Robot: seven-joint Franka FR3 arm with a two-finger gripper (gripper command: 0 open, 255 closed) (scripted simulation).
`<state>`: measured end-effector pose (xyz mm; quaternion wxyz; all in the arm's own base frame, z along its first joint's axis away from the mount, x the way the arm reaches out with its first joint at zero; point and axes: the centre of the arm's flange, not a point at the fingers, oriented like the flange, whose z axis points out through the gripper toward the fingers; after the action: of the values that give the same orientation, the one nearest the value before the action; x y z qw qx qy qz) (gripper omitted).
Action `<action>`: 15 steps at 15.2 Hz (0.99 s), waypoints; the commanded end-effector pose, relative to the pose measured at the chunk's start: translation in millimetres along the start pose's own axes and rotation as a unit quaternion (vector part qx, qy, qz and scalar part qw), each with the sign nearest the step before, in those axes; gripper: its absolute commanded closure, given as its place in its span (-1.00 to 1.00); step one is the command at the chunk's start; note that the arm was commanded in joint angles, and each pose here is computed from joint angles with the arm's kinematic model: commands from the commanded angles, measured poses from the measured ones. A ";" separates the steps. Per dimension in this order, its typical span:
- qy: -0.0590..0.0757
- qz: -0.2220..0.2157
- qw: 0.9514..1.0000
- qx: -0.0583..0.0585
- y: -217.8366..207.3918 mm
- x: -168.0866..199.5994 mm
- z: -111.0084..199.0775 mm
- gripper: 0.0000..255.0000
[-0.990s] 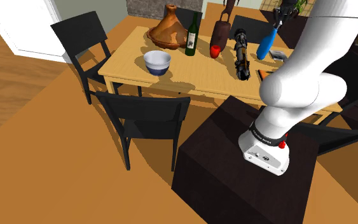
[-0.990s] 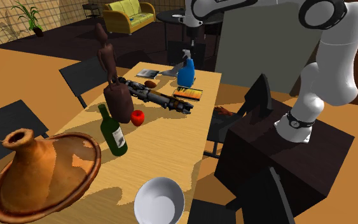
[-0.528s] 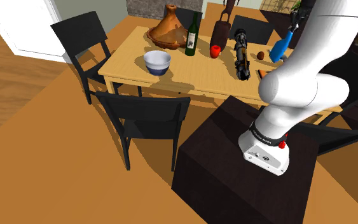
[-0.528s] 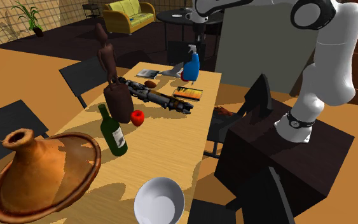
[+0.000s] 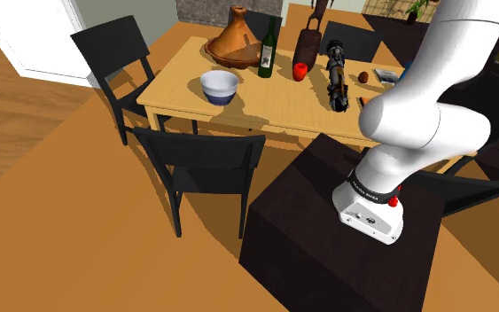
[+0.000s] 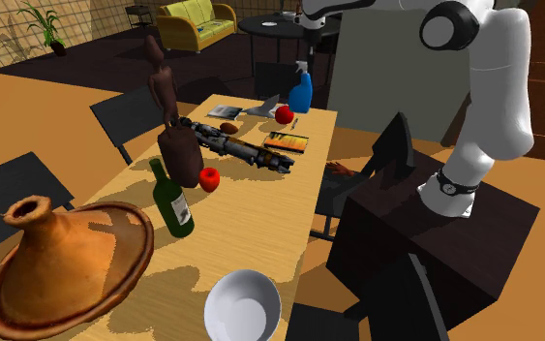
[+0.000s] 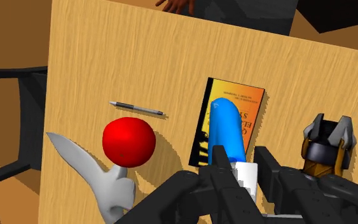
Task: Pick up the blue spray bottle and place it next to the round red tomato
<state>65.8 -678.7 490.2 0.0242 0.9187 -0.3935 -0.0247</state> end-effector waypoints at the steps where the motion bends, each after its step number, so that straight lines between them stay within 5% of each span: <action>1: 0.000 -0.001 1.000 0.000 23.0 -8.8 0.3 1.00; 8: 0.000 -0.001 1.000 0.000 118.0 -40.9 7.0 1.00; 15: 0.000 -0.001 1.000 0.000 115.6 -39.9 43.9 1.00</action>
<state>-47.1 -730.4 461.1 0.0240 0.9189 -0.3930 -0.0247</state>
